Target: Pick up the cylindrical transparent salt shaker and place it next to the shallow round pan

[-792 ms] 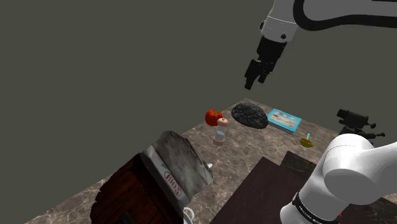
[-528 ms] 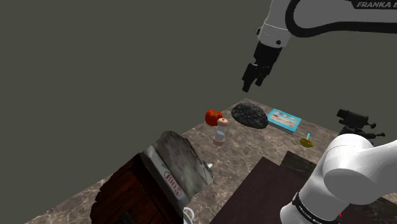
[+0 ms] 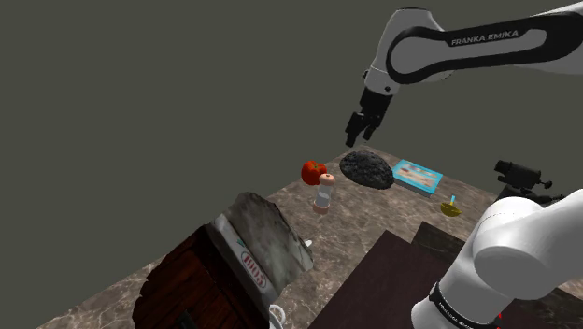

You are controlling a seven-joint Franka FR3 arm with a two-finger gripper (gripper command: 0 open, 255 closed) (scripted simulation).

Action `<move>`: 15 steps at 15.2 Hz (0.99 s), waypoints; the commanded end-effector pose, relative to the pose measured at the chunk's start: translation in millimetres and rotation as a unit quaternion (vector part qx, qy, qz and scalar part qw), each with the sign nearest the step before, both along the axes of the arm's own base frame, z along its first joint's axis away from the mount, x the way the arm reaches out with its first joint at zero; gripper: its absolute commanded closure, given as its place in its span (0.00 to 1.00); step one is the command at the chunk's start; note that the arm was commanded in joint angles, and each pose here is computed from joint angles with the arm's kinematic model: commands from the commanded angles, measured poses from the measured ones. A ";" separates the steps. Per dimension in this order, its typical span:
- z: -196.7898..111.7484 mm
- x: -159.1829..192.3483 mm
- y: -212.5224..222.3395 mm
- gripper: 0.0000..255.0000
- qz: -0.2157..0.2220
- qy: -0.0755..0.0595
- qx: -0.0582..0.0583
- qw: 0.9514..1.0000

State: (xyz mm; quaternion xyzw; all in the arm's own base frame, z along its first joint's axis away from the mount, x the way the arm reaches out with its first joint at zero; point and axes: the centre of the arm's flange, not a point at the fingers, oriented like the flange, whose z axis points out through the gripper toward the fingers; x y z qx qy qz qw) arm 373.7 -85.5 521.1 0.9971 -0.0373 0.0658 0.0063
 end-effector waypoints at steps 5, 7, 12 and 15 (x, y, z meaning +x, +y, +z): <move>-60.8 37.3 -45.8 0.00 -0.001 0.006 0.025 1.000; -81.0 49.3 -61.2 0.00 -0.002 0.008 0.034 0.999; -132.7 79.0 -98.2 0.00 -0.003 0.014 0.055 0.998; -164.6 96.5 -119.3 0.00 -0.004 0.018 0.068 0.998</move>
